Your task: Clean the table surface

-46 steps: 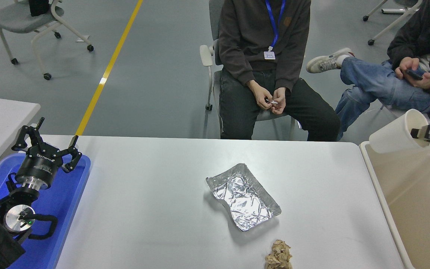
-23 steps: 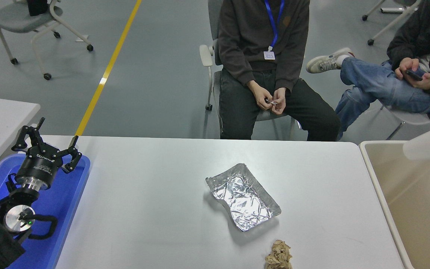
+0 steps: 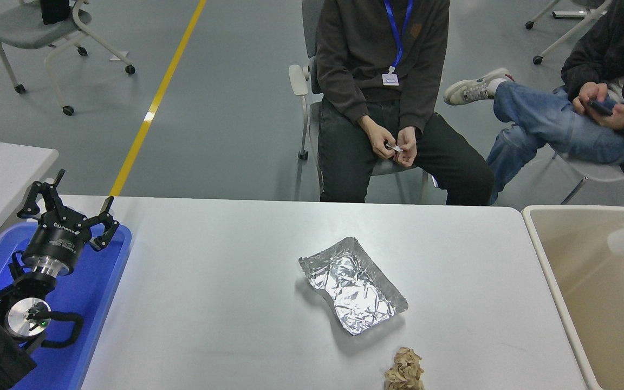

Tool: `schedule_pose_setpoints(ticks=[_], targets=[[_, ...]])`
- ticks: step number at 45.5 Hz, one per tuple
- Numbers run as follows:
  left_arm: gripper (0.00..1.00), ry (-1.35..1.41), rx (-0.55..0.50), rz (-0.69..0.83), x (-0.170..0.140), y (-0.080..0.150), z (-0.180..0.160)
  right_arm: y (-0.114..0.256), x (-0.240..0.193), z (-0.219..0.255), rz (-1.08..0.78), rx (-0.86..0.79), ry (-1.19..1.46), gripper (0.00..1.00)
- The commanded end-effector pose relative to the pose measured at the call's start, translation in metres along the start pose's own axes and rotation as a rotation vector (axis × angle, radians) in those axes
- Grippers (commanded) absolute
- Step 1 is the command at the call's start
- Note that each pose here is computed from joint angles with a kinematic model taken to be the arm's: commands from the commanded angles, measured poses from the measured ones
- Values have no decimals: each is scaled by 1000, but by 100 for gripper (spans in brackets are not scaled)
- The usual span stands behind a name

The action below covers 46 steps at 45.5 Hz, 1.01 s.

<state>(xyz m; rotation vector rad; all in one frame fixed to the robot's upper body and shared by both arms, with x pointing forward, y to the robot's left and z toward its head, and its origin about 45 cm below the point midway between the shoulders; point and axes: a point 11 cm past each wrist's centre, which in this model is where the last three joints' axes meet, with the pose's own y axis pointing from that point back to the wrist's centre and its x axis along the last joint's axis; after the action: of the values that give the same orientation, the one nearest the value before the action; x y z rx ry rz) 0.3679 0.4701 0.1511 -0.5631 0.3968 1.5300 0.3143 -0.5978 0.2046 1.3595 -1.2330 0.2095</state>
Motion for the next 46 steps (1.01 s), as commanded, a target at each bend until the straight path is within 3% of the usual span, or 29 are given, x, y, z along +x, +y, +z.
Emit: schedule_pose_setpoints(ticks=[1, 19, 46], targets=[[100, 0, 0, 0, 0, 0, 0, -20, -25, 29, 17, -88, -8, 0], [100, 1, 0, 0, 0, 0, 0, -40, -52, 42, 58, -200, 11, 0], [100, 1, -2, 0, 0, 0, 0, -46, -76, 43, 61, -225, -30, 0]])
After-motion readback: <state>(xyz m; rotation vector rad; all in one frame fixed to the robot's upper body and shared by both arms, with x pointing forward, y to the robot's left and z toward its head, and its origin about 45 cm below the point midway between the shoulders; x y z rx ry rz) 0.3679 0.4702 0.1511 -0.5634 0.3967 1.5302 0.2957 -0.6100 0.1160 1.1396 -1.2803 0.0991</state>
